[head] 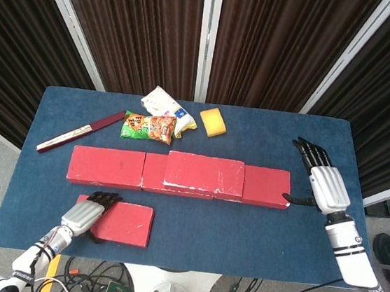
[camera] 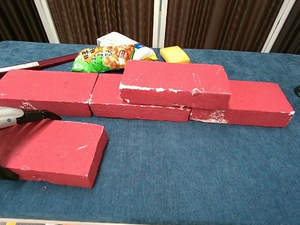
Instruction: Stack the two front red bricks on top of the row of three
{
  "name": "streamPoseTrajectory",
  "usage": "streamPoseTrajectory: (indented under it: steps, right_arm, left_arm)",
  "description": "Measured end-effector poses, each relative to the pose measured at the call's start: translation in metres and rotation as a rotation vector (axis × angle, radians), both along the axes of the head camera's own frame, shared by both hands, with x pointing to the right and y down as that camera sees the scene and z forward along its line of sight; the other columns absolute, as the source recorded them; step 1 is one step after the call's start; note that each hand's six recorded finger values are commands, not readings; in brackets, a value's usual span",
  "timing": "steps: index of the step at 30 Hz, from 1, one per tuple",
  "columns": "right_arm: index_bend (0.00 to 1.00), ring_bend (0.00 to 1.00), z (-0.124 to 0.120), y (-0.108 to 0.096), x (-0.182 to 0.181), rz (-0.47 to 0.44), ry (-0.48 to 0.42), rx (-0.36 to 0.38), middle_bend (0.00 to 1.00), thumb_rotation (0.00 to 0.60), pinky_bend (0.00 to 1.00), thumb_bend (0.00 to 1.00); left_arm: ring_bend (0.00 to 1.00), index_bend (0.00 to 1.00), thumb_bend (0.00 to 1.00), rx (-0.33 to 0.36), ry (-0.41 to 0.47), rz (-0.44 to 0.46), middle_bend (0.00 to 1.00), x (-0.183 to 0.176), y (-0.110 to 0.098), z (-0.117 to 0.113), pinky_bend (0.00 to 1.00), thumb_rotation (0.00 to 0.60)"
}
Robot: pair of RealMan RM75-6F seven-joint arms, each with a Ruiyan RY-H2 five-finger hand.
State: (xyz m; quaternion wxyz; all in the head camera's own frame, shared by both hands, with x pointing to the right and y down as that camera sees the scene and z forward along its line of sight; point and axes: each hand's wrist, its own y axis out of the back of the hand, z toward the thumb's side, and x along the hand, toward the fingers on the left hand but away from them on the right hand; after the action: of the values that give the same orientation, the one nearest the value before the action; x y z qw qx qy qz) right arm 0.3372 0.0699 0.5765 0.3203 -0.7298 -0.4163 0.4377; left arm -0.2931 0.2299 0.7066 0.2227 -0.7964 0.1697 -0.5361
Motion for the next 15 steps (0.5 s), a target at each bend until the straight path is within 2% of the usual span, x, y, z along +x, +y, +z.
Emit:
streamPoseTrajectory:
  steps: [6,8,12,15]
  right_arm:
    - [0.00,0.00,0.0010,-0.0004,0.0005,0.011,-0.016,-0.001,0.00,0.600,0.00,0.00]
    - [0.00,0.00,0.0012,-0.0009,-0.0003,0.011,-0.017,0.000,0.00,0.600,0.00,0.00]
    - [0.00,0.00,0.0035,-0.0014,-0.0003,0.015,-0.013,-0.002,0.00,0.600,0.00,0.00]
    - [0.00,0.00,0.0060,-0.0010,0.0004,0.020,-0.011,-0.008,0.00,0.600,0.00,0.00]
  left_arm:
    - [0.01,0.00,0.00,0.001,0.003,-0.004,0.09,0.0016,-0.0016,0.0030,0.05,0.600]
    - [0.04,0.00,0.03,0.006,0.007,-0.004,0.14,0.0021,-0.0026,0.0024,0.09,0.600]
    - [0.07,0.00,0.13,0.010,0.009,-0.006,0.18,0.0010,-0.0040,0.0014,0.14,0.600]
    - [0.08,0.00,0.15,0.016,0.016,-0.017,0.19,0.0005,-0.0057,-0.0003,0.15,0.600]
